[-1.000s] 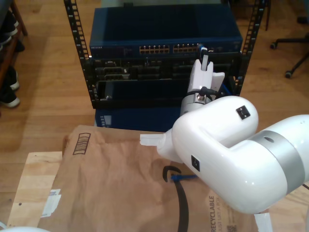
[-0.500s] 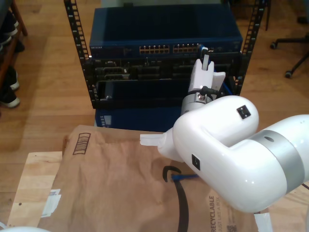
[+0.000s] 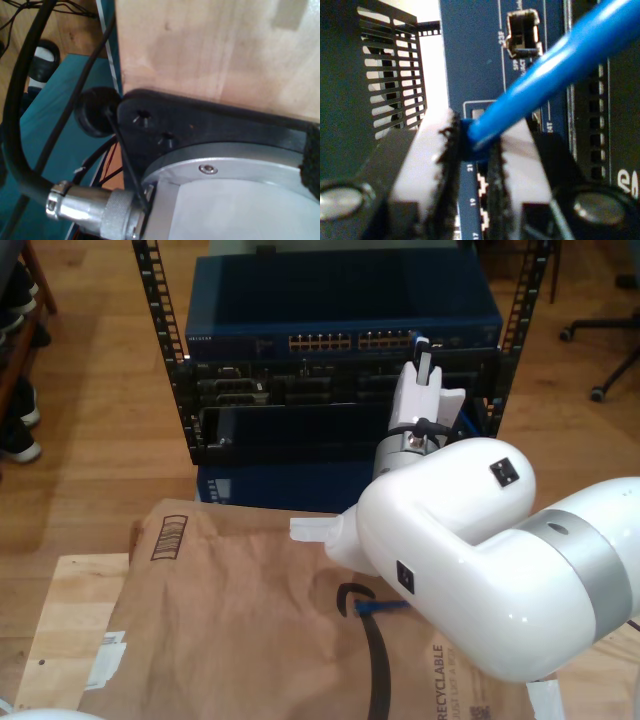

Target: Grab the cable and plug it in

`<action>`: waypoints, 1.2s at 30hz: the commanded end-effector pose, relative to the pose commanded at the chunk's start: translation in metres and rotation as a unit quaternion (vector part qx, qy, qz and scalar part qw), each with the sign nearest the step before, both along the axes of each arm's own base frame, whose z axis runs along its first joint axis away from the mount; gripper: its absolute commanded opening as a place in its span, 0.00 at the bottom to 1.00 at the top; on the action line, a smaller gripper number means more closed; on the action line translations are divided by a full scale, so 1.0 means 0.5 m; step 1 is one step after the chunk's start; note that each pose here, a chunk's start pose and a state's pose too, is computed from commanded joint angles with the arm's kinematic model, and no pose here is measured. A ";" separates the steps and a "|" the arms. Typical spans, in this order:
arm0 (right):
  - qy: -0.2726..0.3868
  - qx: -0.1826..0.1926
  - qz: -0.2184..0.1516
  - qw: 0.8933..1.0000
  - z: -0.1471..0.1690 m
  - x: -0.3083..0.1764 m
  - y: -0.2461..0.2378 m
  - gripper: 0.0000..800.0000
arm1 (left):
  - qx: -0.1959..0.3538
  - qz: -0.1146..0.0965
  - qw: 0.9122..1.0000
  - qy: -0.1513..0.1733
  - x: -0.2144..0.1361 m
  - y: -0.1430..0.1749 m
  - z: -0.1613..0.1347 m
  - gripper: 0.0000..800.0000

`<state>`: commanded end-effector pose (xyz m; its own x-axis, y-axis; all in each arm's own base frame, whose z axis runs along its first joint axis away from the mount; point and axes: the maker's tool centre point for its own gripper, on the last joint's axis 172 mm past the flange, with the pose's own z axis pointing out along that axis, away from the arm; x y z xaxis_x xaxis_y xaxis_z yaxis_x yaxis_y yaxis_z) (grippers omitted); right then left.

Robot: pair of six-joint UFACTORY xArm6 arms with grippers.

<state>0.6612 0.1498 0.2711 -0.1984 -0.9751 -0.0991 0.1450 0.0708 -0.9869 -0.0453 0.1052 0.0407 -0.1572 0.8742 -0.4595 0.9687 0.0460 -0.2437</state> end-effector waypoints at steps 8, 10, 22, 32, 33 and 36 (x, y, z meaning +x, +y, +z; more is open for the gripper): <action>0.002 0.000 0.003 1.000 -0.005 0.000 0.007 0.00 | 0.000 0.000 1.000 0.000 0.000 0.000 0.000 1.00; 0.001 0.001 0.002 1.000 -0.004 0.002 0.006 0.00 | 0.000 0.000 1.000 0.000 0.000 0.000 0.000 1.00; 0.003 0.002 -0.002 1.000 -0.008 0.007 -0.004 0.00 | 0.000 0.000 1.000 0.000 0.000 0.000 0.000 1.00; 0.002 0.003 -0.005 1.000 -0.005 0.008 -0.011 0.00 | 0.000 0.000 1.000 0.000 0.000 0.000 0.000 1.00; 0.002 0.003 -0.005 1.000 -0.005 0.008 -0.011 0.00 | 0.000 0.000 1.000 0.000 0.000 0.000 0.000 1.00; 0.001 0.003 -0.005 1.000 -0.002 0.008 -0.013 0.00 | 0.000 0.000 1.000 0.000 0.000 0.000 0.000 1.00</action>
